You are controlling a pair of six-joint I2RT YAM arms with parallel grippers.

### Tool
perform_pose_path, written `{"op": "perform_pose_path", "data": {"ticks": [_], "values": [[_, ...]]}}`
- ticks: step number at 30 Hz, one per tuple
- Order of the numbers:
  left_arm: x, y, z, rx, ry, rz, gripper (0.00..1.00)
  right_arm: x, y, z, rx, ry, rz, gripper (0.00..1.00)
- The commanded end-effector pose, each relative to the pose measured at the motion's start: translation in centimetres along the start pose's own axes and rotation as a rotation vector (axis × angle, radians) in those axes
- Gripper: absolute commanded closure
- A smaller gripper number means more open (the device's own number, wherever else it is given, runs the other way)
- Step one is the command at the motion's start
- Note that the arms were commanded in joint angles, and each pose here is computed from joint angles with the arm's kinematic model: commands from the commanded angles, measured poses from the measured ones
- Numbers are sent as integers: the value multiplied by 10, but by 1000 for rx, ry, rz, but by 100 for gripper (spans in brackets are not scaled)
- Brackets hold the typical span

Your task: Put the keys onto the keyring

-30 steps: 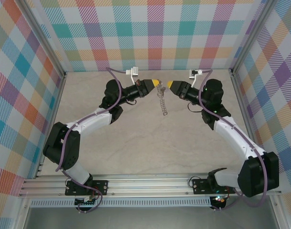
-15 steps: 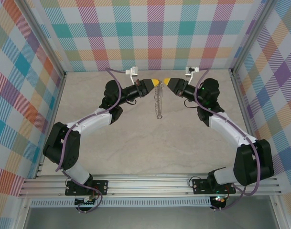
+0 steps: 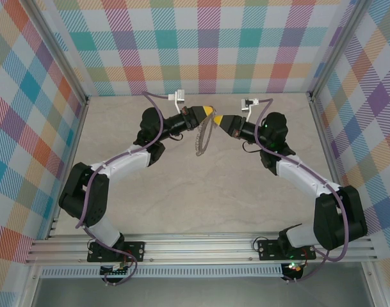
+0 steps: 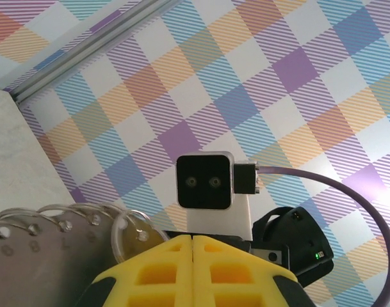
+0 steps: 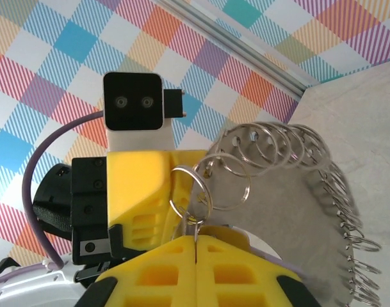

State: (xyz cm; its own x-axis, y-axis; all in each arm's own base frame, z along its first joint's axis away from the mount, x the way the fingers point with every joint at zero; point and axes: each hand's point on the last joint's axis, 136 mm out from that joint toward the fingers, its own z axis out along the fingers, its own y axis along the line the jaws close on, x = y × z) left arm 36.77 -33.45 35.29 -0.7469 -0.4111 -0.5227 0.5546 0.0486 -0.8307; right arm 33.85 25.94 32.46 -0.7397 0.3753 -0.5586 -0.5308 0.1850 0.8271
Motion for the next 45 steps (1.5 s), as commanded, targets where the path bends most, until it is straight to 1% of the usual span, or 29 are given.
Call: {"op": "perform_pose_path", "data": {"ticks": [1,4,10,13,16,21,27,32,36,45], "values": [[-8,-27,2,82,-22,49,100,7,16,2,-44,15,-49,96],[-7,-26,2,84,-22,45,100,7,18,4,-46,20,-51,97],[-5,-25,2,87,-21,39,100,4,25,14,-54,36,-68,95],[-6,-23,2,94,-37,18,100,3,22,15,-22,44,-72,88],[-9,-20,1,108,-66,-19,100,-1,20,10,24,20,-95,86],[-15,-18,1,149,-114,-89,100,-8,19,1,73,-20,-114,87],[-20,-17,1,166,-146,-115,100,-18,21,-7,101,-71,-125,86],[-22,-18,0,178,-156,-124,100,-22,19,-2,99,-73,-106,87],[-24,-19,1,189,-163,-134,100,-23,19,7,62,-58,-84,89],[-23,-18,4,190,-163,-133,100,-14,32,22,-2,14,-86,91]]}}
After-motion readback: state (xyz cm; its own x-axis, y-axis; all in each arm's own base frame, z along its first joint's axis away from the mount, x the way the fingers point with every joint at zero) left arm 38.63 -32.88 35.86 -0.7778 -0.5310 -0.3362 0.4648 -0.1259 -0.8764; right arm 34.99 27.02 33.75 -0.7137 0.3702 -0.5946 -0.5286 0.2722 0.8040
